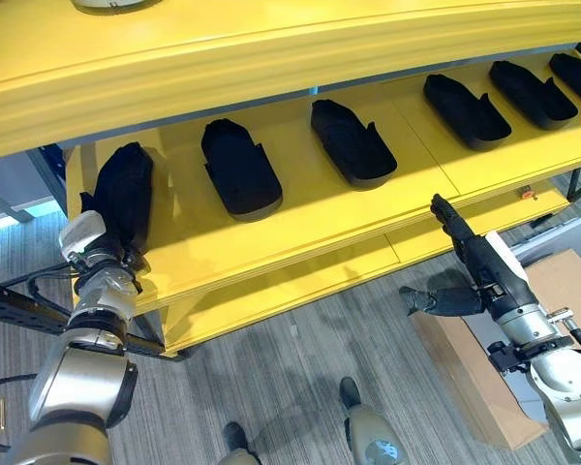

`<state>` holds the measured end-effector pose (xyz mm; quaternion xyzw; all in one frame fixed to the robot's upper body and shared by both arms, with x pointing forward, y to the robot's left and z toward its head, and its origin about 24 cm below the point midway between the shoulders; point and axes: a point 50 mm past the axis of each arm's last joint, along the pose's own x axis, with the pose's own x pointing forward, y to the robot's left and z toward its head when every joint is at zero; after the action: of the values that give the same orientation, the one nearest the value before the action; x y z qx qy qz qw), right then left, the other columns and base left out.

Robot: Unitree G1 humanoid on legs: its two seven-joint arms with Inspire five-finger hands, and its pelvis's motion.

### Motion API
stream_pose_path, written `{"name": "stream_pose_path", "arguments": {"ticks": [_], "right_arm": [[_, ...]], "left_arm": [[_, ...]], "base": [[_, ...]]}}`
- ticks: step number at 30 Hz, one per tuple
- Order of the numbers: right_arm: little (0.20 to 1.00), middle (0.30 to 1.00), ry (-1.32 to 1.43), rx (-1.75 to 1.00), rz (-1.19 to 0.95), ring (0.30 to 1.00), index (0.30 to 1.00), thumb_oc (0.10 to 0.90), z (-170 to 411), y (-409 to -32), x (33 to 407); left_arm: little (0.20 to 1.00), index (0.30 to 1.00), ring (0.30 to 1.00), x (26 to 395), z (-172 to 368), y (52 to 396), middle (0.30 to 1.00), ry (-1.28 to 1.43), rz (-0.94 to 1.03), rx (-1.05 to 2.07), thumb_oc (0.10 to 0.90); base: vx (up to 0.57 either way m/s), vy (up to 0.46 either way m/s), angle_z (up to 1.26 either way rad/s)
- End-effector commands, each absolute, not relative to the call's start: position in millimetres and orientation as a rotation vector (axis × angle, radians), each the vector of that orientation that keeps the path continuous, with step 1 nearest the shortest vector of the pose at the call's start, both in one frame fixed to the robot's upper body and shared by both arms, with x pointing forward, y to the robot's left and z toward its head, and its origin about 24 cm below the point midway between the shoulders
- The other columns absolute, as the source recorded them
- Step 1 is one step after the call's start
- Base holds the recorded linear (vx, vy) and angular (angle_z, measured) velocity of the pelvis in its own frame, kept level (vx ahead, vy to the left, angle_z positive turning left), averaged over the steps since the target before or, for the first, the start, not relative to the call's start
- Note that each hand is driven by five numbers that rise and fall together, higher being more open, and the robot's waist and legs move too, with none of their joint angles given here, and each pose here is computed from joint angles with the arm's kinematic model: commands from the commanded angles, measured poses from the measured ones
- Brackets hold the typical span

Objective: Move parts from the plastic box to the shelf.

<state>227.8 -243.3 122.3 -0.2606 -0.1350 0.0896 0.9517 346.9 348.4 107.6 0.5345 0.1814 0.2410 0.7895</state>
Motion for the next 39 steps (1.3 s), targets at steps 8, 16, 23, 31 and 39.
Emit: {"name": "stream_pose_path", "arguments": {"ticks": [8, 16, 23, 31, 39], "right_arm": [[1.000, 1.000, -0.557, -0.511, 0.148, 1.000, 1.000, 0.900, 175, -241, 222], [1.000, 1.000, -0.549, -0.502, 0.141, 1.000, 1.000, 0.900, 173, -242, 222], [1.000, 1.000, -0.533, -0.506, 0.138, 1.000, 1.000, 0.900, 169, -242, 220], [1.000, 1.000, -0.529, -0.501, 0.132, 1.000, 1.000, 0.900, 167, -243, 220], [1.000, 1.000, -0.511, -0.490, 0.130, 1.000, 1.000, 0.900, 164, -242, 220]], "left_arm": [[1.000, 1.000, 1.000, 374, 151, 324, 1.000, 0.225, 0.398, 1.360, 0.900], [1.000, 1.000, 1.000, 383, 153, 306, 1.000, 0.200, 0.331, 1.376, 0.900], [1.000, 1.000, 1.000, 384, 153, 306, 1.000, 0.204, 0.336, 1.345, 0.900], [1.000, 1.000, 1.000, 383, 151, 307, 1.000, 0.211, 0.329, 1.319, 0.900], [1.000, 1.000, 1.000, 386, 143, 296, 1.000, 0.210, 0.303, 1.183, 0.900]], "base": [[0.00, 0.000, 0.00], [0.00, 0.000, 0.00], [0.00, 0.000, 0.00], [0.00, 0.000, 0.00], [0.00, 0.000, 0.00]]}}
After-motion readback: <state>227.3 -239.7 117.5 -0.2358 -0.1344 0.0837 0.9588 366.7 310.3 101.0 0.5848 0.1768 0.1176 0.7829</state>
